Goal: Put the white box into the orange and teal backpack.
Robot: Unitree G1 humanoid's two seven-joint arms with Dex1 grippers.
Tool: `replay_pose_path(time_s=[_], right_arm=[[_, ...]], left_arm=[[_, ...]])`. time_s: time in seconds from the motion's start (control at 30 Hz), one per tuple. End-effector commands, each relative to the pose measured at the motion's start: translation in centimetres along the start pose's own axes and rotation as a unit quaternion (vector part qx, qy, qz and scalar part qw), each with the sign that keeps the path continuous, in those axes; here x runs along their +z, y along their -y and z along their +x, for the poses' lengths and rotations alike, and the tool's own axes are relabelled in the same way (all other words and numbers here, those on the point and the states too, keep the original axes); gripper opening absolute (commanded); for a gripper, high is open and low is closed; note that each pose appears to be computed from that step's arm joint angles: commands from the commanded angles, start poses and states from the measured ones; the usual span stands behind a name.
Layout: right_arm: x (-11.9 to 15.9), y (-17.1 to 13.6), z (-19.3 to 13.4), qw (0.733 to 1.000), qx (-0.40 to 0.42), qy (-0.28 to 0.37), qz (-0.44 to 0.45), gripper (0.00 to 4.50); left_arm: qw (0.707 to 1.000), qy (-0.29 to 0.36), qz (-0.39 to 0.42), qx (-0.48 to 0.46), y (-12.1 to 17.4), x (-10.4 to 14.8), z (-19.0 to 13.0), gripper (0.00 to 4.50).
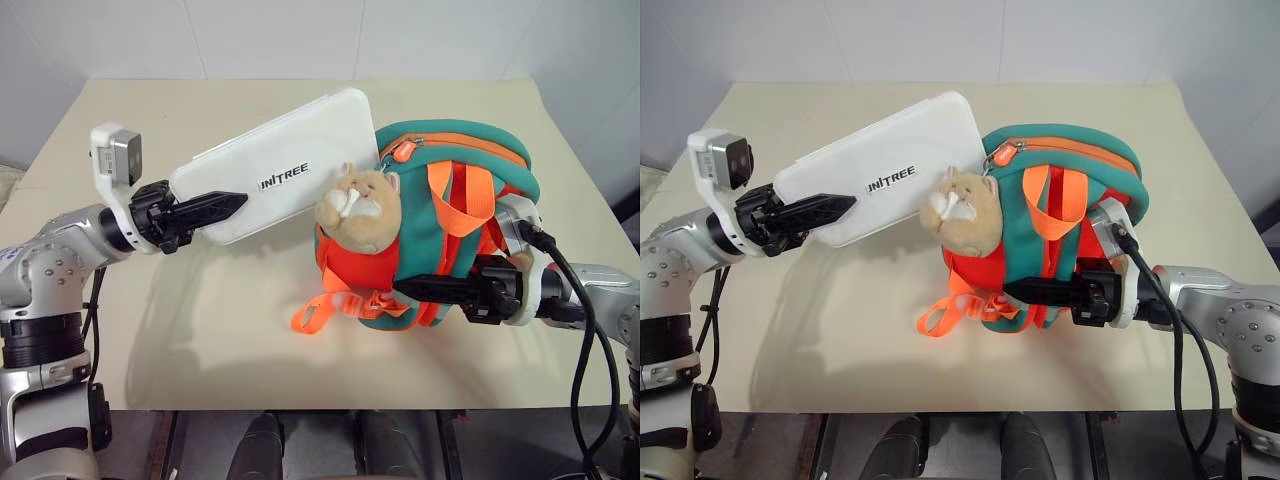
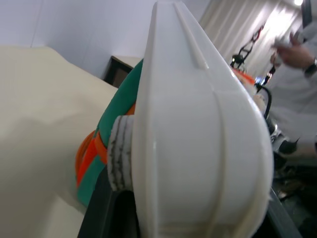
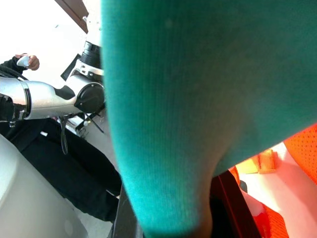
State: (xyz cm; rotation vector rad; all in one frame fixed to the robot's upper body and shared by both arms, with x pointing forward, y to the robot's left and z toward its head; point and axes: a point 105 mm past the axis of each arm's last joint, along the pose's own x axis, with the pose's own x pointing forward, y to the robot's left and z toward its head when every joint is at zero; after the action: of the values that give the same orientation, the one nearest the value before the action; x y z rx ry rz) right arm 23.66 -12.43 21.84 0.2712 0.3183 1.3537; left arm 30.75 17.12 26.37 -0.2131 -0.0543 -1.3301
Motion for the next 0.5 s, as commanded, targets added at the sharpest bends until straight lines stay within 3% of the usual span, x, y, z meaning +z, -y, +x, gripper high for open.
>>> replay_pose_path(time_s=[0.03, 0.23, 0.5], right_arm=[[0.5, -0.8, 0.2, 1.0, 0.008, 0.013, -0.022, 0.05], [0.5, -0.8, 0.4, 0.999, 0.006, 0.02, -0.024, 0.05], [0.5, -0.6, 0.5, 0.999, 0.003, 0.026, -0.025, 0.05]], left_arm=[[0.995, -0.027, 0.086, 0.04, -1.8, 1.7, -0.7, 1.29], [0.987, -0.069, 0.14, 0.039, -3.2, 2.5, -1.0, 1.29], [0.968, -0.191, 0.155, -0.044, -2.5, 0.2, -1.1, 1.29]])
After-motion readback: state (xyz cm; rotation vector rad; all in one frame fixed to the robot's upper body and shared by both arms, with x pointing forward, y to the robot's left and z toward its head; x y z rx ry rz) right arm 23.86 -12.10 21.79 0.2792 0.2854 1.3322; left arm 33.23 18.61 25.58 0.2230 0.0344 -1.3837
